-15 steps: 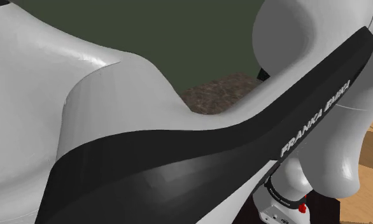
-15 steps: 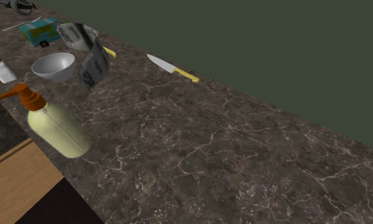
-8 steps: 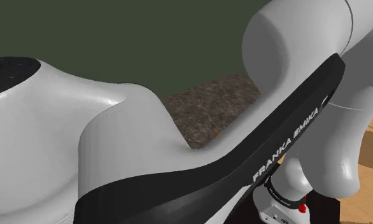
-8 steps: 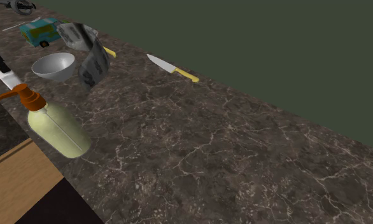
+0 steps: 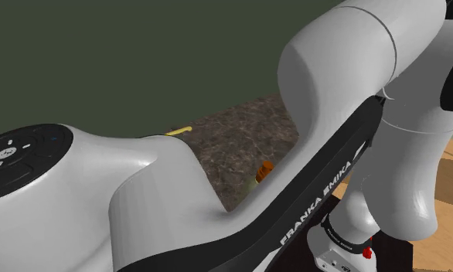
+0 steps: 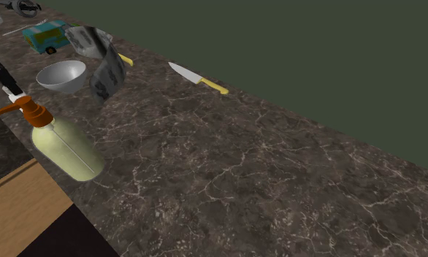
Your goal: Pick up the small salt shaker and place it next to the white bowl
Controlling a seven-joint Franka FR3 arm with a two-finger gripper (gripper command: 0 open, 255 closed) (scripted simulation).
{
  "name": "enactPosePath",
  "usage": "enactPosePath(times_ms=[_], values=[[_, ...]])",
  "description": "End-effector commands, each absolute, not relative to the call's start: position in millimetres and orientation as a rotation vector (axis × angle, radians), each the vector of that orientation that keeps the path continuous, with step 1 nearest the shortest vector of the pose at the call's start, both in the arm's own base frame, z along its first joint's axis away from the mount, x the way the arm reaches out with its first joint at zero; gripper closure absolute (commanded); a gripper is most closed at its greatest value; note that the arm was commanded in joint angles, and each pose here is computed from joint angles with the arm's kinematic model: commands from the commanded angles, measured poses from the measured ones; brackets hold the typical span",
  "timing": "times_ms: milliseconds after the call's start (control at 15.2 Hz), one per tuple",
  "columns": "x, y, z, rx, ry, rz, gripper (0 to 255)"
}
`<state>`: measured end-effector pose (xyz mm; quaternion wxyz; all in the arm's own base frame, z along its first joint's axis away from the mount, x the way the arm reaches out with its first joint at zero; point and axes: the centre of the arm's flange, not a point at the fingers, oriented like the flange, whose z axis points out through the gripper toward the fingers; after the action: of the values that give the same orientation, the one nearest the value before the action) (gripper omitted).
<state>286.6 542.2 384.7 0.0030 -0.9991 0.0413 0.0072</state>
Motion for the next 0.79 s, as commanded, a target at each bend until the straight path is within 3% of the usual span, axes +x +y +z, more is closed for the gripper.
enactPosePath(times_ms=[0, 396, 462, 726], values=[[286.1, 542.6, 380.6, -3.132, 0.129, 0.022, 255], [286.2, 542.6, 380.6, -3.132, 0.129, 0.022, 255], [286.2, 542.6, 380.6, -3.132, 0.129, 0.022, 0], [286.2, 542.6, 380.6, -3.132, 0.129, 0.022, 0]])
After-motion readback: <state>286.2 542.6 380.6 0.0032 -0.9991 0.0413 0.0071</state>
